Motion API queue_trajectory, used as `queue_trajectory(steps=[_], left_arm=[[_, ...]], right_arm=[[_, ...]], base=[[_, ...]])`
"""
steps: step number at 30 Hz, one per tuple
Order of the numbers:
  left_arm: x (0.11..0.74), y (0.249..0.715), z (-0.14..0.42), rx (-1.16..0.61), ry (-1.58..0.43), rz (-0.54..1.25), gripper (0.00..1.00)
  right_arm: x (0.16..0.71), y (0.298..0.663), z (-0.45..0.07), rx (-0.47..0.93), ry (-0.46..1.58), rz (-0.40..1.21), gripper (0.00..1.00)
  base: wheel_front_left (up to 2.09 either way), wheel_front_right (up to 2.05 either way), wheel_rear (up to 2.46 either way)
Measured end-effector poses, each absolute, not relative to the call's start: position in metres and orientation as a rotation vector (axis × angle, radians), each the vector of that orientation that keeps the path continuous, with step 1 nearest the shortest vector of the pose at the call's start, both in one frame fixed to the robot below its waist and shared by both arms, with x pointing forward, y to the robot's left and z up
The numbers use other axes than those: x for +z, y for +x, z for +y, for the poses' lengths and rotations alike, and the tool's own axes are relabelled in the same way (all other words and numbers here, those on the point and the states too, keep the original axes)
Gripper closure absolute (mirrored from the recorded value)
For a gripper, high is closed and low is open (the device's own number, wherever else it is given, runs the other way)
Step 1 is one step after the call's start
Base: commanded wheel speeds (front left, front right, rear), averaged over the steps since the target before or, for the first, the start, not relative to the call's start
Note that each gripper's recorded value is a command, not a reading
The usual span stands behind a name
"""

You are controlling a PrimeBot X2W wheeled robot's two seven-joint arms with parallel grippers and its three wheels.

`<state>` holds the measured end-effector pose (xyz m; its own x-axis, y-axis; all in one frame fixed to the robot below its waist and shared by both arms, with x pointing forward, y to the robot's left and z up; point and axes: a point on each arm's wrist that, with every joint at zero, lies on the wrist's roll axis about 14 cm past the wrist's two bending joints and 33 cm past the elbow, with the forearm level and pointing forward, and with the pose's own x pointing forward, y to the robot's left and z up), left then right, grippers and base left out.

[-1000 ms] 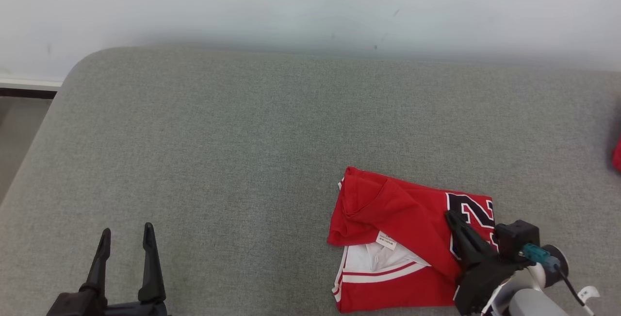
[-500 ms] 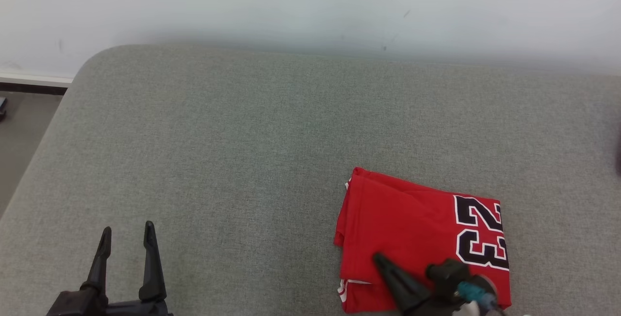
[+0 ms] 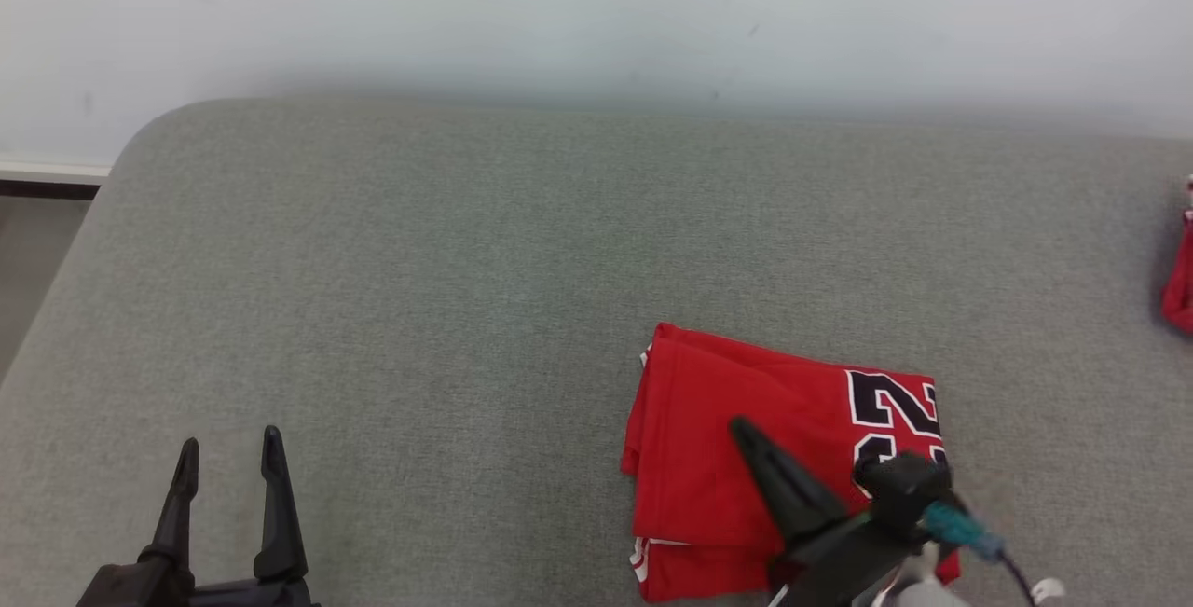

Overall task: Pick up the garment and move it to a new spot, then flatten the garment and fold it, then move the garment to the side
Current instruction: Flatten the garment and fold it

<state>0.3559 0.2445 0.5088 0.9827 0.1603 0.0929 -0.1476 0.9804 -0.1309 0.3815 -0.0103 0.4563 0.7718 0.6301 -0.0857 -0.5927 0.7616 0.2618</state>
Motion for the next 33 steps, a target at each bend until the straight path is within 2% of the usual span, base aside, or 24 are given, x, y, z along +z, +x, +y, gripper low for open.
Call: queue_trajectory(steps=[9, 23, 24, 25, 26, 27, 33], left_arm=[[0.513, 0.368, 0.227, 0.102, -0.121, -0.114, 0.00], [0.521, 0.375, 0.197, 0.001, -0.089, -0.132, 0.00], [0.522, 0.374, 0.195, -0.007, -0.088, -0.135, 0.00], [0.522, 0.372, 0.194, -0.011, -0.082, -0.134, 0.00], [0.521, 0.371, 0.193, -0.017, -0.076, -0.132, 0.00], [0.521, 0.369, 0.192, -0.021, -0.071, -0.130, 0.00], [0.521, 0.361, 0.191, -0.030, -0.057, -0.130, 0.00]], right_arm=[[0.497, 0.410, -0.087, 0.427, 0.215, 0.001, 1.00], [0.507, 0.380, -0.173, 0.155, 0.184, -0.069, 1.00], [0.507, 0.375, -0.176, 0.139, 0.186, -0.073, 0.84], [0.508, 0.372, -0.177, 0.134, 0.187, -0.078, 0.63], [0.510, 0.370, -0.177, 0.131, 0.188, -0.083, 0.26], [0.511, 0.368, -0.177, 0.129, 0.187, -0.087, 0.00], [0.514, 0.359, -0.180, 0.110, 0.184, -0.103, 0.00]], base=[[0.00, 0.00, 0.00], [0.00, 0.00, 0.00], [0.00, 0.00, 0.00], [0.00, 0.00, 0.00], [0.00, 0.00, 0.00], [0.00, 0.00, 0.00], [0.00, 0.00, 0.00]])
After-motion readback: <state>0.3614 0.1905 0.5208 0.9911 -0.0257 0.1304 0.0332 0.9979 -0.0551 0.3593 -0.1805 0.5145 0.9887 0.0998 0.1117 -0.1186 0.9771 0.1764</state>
